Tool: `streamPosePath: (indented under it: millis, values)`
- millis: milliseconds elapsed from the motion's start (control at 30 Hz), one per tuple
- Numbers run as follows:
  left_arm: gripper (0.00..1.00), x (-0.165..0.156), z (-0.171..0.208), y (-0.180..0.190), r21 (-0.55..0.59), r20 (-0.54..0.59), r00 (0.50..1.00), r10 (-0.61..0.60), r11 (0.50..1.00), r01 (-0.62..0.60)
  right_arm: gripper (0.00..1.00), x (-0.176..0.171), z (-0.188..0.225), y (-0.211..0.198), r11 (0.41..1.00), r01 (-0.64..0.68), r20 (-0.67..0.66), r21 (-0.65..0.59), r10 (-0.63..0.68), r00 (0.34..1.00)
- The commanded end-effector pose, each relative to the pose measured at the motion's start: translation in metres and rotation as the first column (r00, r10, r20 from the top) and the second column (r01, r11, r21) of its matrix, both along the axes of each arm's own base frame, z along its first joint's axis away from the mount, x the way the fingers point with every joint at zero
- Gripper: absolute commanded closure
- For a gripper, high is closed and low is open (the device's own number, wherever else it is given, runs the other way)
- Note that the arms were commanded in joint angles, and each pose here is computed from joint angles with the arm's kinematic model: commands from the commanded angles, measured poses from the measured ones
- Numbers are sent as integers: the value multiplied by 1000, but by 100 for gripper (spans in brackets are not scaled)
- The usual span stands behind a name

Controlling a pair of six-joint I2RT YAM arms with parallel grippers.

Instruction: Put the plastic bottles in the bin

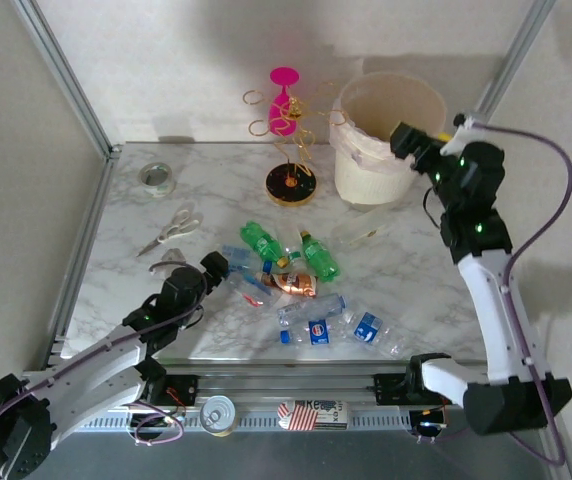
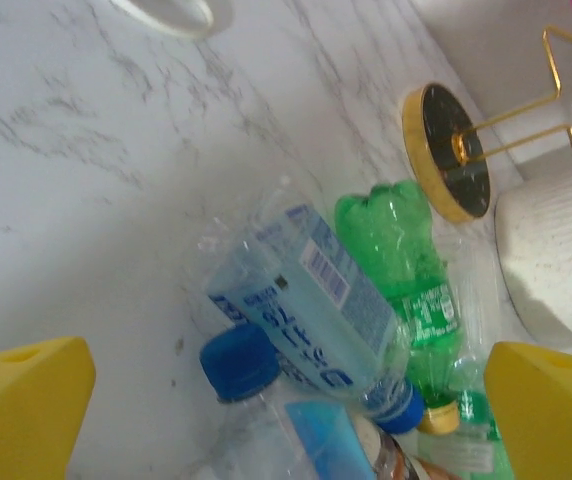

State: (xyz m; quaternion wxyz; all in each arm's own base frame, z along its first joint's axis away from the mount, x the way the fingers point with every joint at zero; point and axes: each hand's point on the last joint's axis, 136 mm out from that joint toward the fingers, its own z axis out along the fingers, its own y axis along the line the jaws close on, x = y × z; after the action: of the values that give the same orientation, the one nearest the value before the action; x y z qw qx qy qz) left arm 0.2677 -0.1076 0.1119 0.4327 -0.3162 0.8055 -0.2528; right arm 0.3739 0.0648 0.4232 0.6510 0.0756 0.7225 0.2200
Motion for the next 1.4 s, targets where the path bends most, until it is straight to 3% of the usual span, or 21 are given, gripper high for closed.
streamPosePath:
  millis: [0,200,600,1133,1367]
  values:
    - [0,-5,2,-2,6,-31,998,58,998,-58,1,-17,-37,12,991,-75,-23,108,78,997]
    - [0,-18,-17,-22,-29,-106,993,51,998,-54,1,-52,-109,24,959,-144,-50,244,160,986]
    - [0,-15,-34,-56,11,-206,978,36,999,-35,1,-81,-195,35,930,-170,-154,327,229,961]
    - [1,-14,-69,-63,72,-334,936,116,993,-97,1,-89,-230,44,924,-170,-202,342,249,947]
    - [9,-19,-80,-51,121,-341,928,148,986,-113,1,-88,-231,43,925,-161,-200,343,240,950]
